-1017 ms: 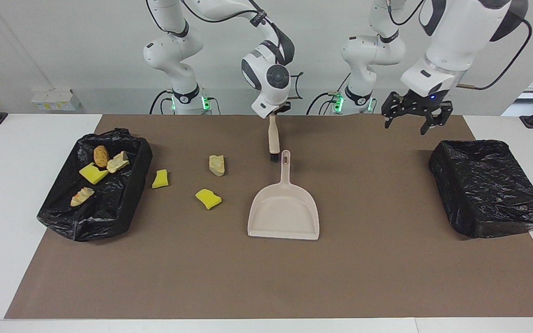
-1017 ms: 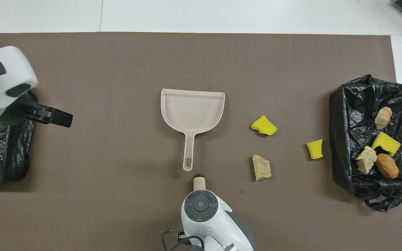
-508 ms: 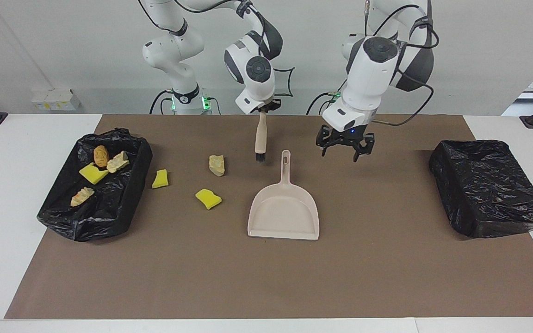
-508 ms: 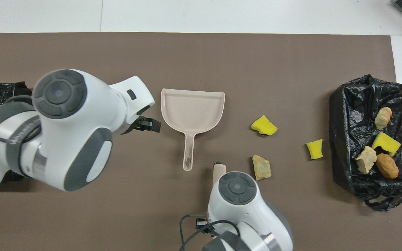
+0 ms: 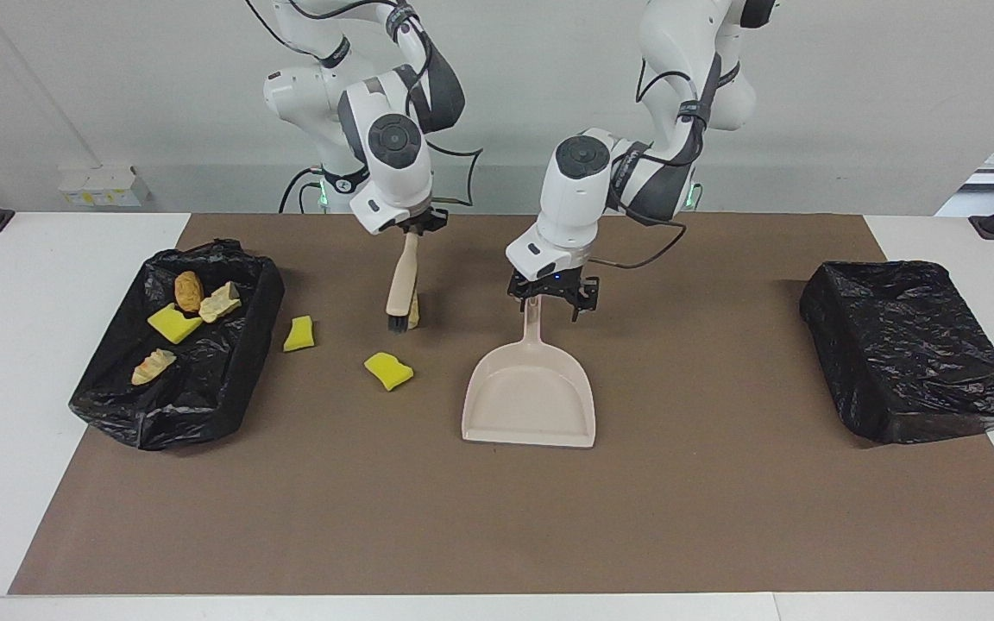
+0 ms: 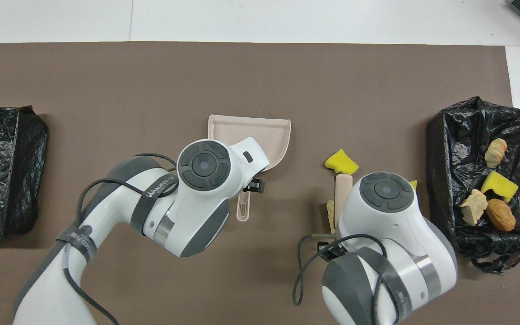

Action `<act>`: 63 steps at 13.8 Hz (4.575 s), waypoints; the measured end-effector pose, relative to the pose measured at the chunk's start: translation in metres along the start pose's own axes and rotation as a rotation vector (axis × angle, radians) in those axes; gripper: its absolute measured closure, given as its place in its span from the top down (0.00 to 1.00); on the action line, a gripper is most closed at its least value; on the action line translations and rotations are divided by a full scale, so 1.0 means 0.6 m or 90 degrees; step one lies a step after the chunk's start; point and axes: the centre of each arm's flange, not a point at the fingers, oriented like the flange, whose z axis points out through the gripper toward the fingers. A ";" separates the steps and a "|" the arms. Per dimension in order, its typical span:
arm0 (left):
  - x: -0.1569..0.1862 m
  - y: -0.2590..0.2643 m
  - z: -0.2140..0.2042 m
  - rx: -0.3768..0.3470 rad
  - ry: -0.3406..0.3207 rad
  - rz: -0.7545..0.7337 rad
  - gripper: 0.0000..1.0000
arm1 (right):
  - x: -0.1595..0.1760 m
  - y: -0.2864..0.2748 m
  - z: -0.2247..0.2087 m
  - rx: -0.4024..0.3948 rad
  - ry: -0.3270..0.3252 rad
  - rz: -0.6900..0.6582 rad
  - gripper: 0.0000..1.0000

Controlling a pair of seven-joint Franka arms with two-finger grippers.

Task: Sweep and dump trash in bin
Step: 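Grasp the dustpan with the left gripper while the right gripper grasps the brush, then sweep the brush with the right gripper toward the remaining chunk, then sweep the tan chunk and sponge into the dustpan with the right gripper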

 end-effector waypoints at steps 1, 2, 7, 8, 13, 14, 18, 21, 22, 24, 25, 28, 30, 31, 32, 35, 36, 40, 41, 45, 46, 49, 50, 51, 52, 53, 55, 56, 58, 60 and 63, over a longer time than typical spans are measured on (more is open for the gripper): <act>-0.003 0.008 0.012 0.001 -0.004 0.002 1.00 | 0.015 0.021 0.000 -0.026 0.008 0.006 0.26; -0.007 0.014 0.020 0.002 -0.007 0.006 1.00 | 0.027 0.043 0.003 -0.048 0.009 0.013 0.26; -0.023 0.030 0.041 0.006 -0.016 0.008 0.90 | 0.072 0.156 0.040 -0.197 -0.038 -0.001 0.26; -0.023 0.028 0.042 0.007 -0.016 0.006 0.78 | 0.078 0.161 0.055 -0.228 -0.051 -0.004 0.26; -0.027 0.015 0.044 0.021 -0.045 0.039 0.32 | 0.102 0.217 0.119 -0.259 -0.083 0.018 0.26; -0.028 0.004 0.036 0.028 -0.056 0.073 0.32 | 0.104 0.220 0.126 -0.255 -0.079 0.020 0.26; -0.043 -0.047 -0.028 0.104 -0.099 0.222 0.32 | 0.111 0.178 0.147 -0.230 -0.058 0.009 0.26; -0.055 -0.055 -0.050 0.111 -0.123 0.376 0.32 | 0.108 0.127 0.141 -0.162 -0.056 0.004 0.26; -0.056 -0.057 -0.046 0.120 -0.132 0.444 0.32 | 0.108 0.108 0.133 -0.132 -0.054 0.003 0.26; -0.060 -0.061 -0.038 0.133 -0.154 0.565 0.32 | 0.111 0.065 0.113 -0.079 -0.050 -0.009 0.26; -0.064 -0.063 -0.034 0.133 -0.164 0.608 0.32 | 0.115 0.044 0.102 -0.060 -0.048 -0.028 0.26; -0.078 -0.066 -0.022 0.122 -0.188 0.709 0.32 | 0.123 0.020 0.059 -0.036 -0.035 -0.127 0.26; -0.080 -0.068 -0.022 0.121 -0.186 0.728 0.32 | 0.118 0.032 0.027 -0.037 -0.037 -0.163 0.26; -0.079 -0.071 -0.020 0.121 -0.183 0.731 0.32 | 0.112 0.043 0.016 -0.040 -0.039 -0.164 0.26; -0.077 -0.076 -0.017 0.120 -0.180 0.734 0.32 | 0.104 0.051 0.010 -0.044 -0.044 -0.162 0.26; -0.074 -0.091 -0.005 0.119 -0.174 0.741 0.32 | 0.082 0.083 0.035 -0.050 -0.069 -0.144 0.26; -0.075 -0.093 -0.002 0.119 -0.174 0.741 0.32 | 0.075 0.097 0.052 -0.050 -0.076 -0.136 0.26; -0.073 -0.113 0.008 0.118 -0.179 0.731 0.32 | 0.071 0.093 0.106 -0.045 -0.043 -0.100 0.26; -0.071 -0.119 0.008 0.118 -0.179 0.727 0.32 | 0.071 0.080 0.111 -0.046 -0.034 -0.096 0.26; -0.064 -0.142 0.008 0.132 -0.183 0.722 0.32 | 0.066 -0.021 0.137 -0.063 0.001 -0.076 0.26; -0.064 -0.143 0.008 0.137 -0.184 0.724 0.32 | 0.071 -0.037 0.138 -0.063 0.001 -0.072 0.26; -0.063 -0.143 0.008 0.138 -0.184 0.725 0.32 | 0.085 -0.093 0.133 -0.022 -0.015 -0.066 0.26; -0.063 -0.143 0.008 0.138 -0.184 0.725 0.32 | 0.082 -0.115 0.128 -0.003 -0.021 -0.070 0.26; -0.063 -0.143 0.008 0.139 -0.184 0.725 0.32 | 0.075 -0.139 0.124 0.016 -0.026 -0.076 0.26; -0.063 -0.143 0.008 0.139 -0.184 0.725 0.32 | 0.066 -0.160 0.123 0.037 -0.029 -0.082 0.26; -0.063 -0.143 0.008 0.139 -0.184 0.725 0.32 | 0.058 -0.180 0.122 0.059 -0.032 -0.093 0.26; -0.063 -0.144 0.008 0.140 -0.184 0.725 0.32 | 0.046 -0.203 0.124 0.107 -0.050 -0.119 0.26; -0.062 -0.145 0.008 0.141 -0.184 0.725 0.32 | 0.045 -0.209 0.121 0.143 -0.058 -0.133 0.26; -0.062 -0.149 0.008 0.142 -0.186 0.726 0.32 | 0.048 -0.217 0.112 0.210 -0.065 -0.154 0.26; -0.062 -0.149 0.008 0.142 -0.186 0.726 0.32 | 0.051 -0.231 0.086 0.269 -0.064 -0.155 0.26; -0.062 -0.148 0.009 0.142 -0.186 0.727 0.32 | 0.056 -0.246 0.030 0.318 -0.047 -0.161 0.26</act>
